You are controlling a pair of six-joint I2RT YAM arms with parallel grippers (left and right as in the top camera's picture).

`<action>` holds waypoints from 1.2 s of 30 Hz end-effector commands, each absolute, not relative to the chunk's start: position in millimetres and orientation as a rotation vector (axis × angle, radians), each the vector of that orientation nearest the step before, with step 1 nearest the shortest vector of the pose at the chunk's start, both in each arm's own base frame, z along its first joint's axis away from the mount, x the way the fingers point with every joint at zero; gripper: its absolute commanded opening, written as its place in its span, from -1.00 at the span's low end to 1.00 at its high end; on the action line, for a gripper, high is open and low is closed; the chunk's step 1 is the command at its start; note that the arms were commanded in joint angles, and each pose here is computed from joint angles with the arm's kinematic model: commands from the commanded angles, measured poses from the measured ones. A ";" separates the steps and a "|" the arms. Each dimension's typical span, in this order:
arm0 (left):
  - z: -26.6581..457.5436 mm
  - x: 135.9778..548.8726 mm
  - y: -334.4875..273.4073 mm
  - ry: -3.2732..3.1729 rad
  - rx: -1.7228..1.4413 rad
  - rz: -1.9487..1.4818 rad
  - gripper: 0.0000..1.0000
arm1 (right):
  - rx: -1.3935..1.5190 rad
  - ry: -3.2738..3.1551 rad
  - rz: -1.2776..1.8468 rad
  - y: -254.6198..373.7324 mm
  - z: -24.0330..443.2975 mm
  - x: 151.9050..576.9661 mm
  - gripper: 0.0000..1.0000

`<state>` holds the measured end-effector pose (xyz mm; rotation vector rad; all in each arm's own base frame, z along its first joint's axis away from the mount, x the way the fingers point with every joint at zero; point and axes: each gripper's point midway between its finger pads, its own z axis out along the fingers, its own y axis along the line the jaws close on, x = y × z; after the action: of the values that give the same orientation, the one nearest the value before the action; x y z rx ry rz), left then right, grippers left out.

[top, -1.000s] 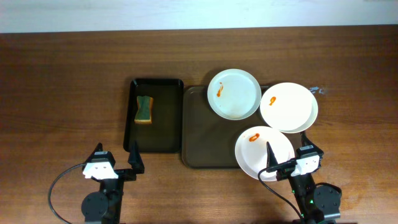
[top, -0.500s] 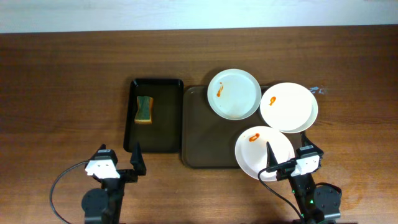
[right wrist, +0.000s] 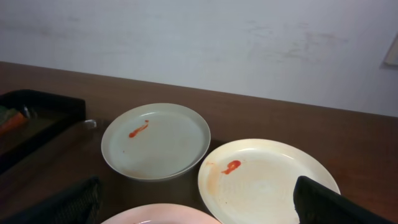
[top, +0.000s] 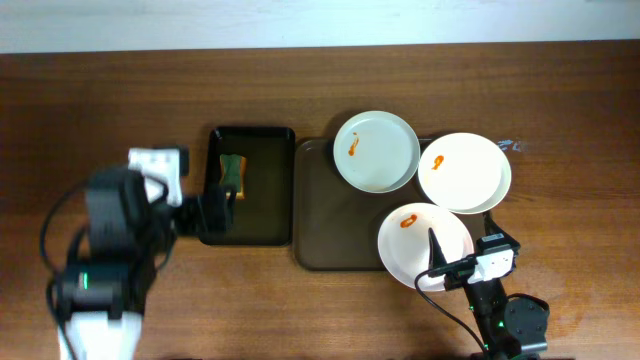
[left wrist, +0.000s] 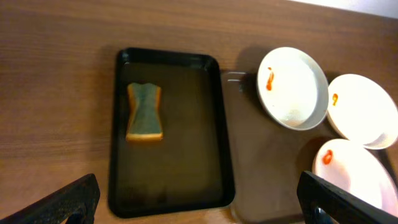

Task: Clean dirty plates on tray and stack at the side
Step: 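Move the left gripper over the black tray and grasp the sponge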

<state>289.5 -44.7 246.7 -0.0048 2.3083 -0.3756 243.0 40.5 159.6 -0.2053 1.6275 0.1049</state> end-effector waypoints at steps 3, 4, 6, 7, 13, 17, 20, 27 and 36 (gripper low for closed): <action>228.8 327.2 -74.9 2.431 0.079 -0.602 0.99 | -0.216 1.629 0.116 43.2 157.6 242.3 0.97; 221.8 332.3 -75.0 2.446 0.074 -0.605 0.99 | -0.216 1.628 0.116 43.2 157.7 242.3 0.97; 212.9 335.1 -74.6 2.474 0.065 -0.608 1.00 | -0.216 1.628 0.116 43.2 157.7 242.3 0.97; 210.0 336.4 -72.4 2.483 0.057 -0.592 0.90 | -0.216 1.628 0.116 43.2 157.7 242.3 0.97; 195.1 328.0 -53.9 2.566 -0.006 -0.453 -0.73 | -0.216 1.628 0.116 43.2 157.7 242.3 0.97; 194.7 327.3 -53.9 2.569 -0.007 -0.453 -0.36 | -0.216 1.628 0.116 43.2 157.7 242.3 0.97; 194.7 327.3 -53.8 2.569 -0.007 -0.453 -0.21 | -0.216 1.628 0.116 43.2 157.7 242.3 0.97; 193.7 327.8 -50.9 2.572 -0.013 -0.430 0.18 | -0.216 1.629 0.116 43.2 157.6 242.3 0.97; 193.7 327.8 -50.8 2.572 -0.014 -0.429 0.25 | -0.216 1.628 0.116 43.2 157.7 242.3 0.97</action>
<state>324.8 -51.0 188.2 -0.0247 2.5838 -0.4409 243.0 40.5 159.6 -0.2053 1.6275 0.1049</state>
